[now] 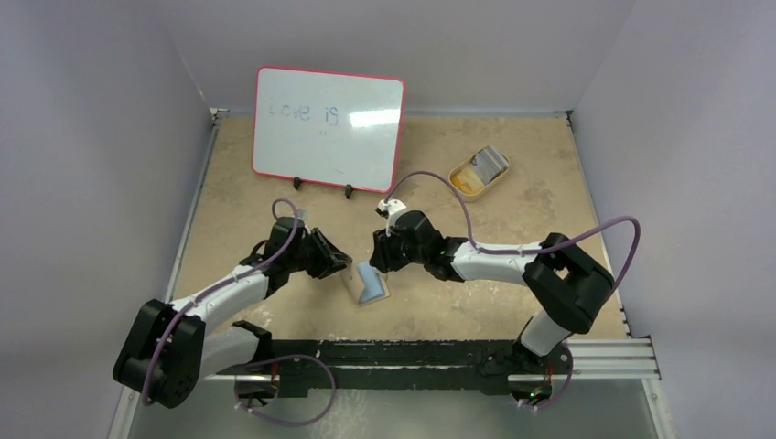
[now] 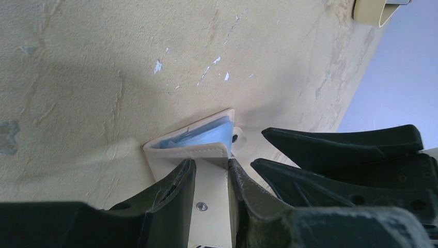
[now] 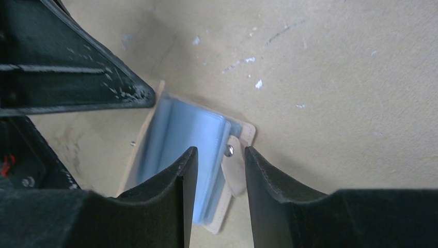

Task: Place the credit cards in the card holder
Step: Close the card holder at the center of the board.

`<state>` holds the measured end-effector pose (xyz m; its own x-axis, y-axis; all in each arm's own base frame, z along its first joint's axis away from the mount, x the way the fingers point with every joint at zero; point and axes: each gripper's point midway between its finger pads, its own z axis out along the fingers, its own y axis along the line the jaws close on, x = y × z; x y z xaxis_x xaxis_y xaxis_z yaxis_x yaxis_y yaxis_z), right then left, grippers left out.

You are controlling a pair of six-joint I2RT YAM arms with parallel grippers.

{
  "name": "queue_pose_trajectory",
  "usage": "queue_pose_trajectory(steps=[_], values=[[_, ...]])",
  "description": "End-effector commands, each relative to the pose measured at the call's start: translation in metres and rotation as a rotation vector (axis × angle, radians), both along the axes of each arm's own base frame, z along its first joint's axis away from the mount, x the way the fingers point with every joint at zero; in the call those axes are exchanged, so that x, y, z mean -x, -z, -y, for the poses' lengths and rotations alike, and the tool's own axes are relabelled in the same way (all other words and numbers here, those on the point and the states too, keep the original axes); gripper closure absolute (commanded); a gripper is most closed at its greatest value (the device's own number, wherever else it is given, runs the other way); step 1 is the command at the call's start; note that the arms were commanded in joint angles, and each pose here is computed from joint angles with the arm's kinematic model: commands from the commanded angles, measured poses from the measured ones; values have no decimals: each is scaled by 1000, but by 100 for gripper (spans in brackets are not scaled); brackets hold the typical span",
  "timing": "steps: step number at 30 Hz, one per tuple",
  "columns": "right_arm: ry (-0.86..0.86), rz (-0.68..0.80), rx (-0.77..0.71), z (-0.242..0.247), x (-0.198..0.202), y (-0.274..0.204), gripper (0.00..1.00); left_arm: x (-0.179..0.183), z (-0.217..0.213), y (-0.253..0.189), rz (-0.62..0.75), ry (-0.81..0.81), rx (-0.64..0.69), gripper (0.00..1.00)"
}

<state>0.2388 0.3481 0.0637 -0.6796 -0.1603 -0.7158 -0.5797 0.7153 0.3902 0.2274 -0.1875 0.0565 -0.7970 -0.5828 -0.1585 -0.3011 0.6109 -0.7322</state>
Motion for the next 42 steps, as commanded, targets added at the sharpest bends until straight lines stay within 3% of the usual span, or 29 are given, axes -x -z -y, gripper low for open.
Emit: queue_pose_trajectory(steps=[1, 5, 13, 23, 33, 37, 42], values=[[-117, 33, 92, 1, 4, 4, 58, -6, 1, -4, 28, 15, -22, 71], [-177, 60, 192, 2, -6, 15, 59, -6, -1, 0, 25, 10, -35, 73], [-256, -1, 186, -5, -2, 34, 69, -11, -2, -4, 39, 11, -61, 78], [-254, 0, 86, -9, 7, 24, 100, -25, -6, -10, 58, 21, -140, 84], [-183, 34, -67, -14, 7, 12, 100, -35, -1, -17, 60, 49, -153, 84], [-159, 46, -136, -18, 6, 4, 100, -29, -7, -20, 55, 33, -166, 78], [-115, 37, -152, -12, 7, 9, 100, -22, -38, -17, 31, -45, -313, 72]])
